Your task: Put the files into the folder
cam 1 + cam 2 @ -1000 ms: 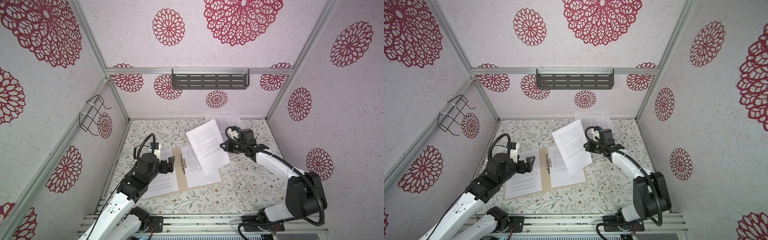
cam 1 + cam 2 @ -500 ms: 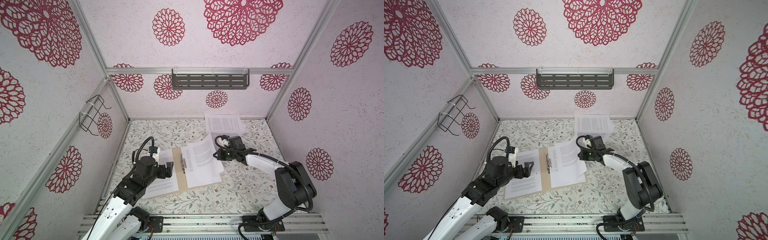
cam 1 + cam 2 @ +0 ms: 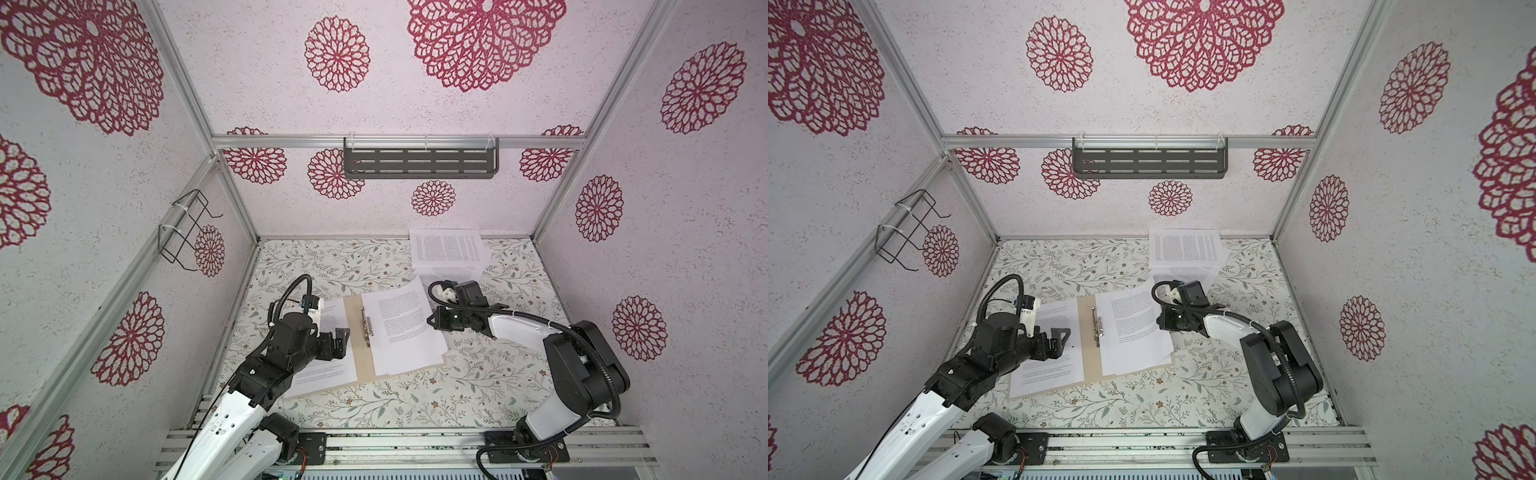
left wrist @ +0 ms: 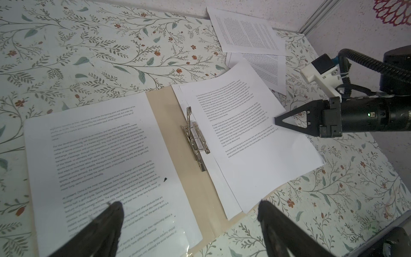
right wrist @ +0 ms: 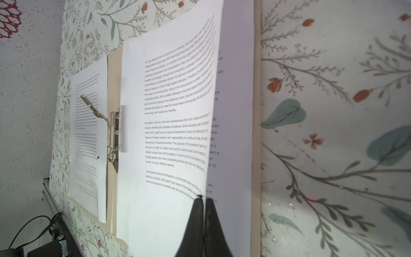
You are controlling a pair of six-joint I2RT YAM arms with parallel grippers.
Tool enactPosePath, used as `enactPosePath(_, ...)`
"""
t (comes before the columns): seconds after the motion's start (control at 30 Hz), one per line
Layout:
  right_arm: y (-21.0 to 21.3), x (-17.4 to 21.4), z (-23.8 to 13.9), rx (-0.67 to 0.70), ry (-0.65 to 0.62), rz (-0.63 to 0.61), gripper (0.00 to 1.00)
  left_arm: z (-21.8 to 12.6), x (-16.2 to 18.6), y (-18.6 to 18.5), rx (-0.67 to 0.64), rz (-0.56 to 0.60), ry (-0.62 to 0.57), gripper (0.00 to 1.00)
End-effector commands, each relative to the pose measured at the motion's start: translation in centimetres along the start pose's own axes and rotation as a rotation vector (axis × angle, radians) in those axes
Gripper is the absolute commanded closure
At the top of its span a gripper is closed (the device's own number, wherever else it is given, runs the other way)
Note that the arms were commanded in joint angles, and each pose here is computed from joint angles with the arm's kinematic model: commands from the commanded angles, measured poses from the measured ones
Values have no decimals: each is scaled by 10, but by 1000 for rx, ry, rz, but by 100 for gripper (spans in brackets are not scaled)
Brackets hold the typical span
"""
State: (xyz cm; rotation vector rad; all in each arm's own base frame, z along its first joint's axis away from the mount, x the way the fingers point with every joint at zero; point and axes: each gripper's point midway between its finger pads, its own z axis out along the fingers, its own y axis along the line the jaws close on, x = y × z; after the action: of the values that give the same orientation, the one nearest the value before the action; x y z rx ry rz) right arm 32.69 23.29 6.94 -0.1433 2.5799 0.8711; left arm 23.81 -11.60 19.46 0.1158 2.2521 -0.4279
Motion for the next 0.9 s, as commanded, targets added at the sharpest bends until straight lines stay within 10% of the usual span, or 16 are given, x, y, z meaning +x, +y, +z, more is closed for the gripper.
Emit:
enactPosePath(0.0, 9, -6, 0, -29, -35, 21, 100, 4, 5, -4, 31, 3, 19, 3)
enactPosePath(0.87, 19, 4, 18, -49, -1, 47, 100, 14, 12, -8, 52, 21, 73, 3)
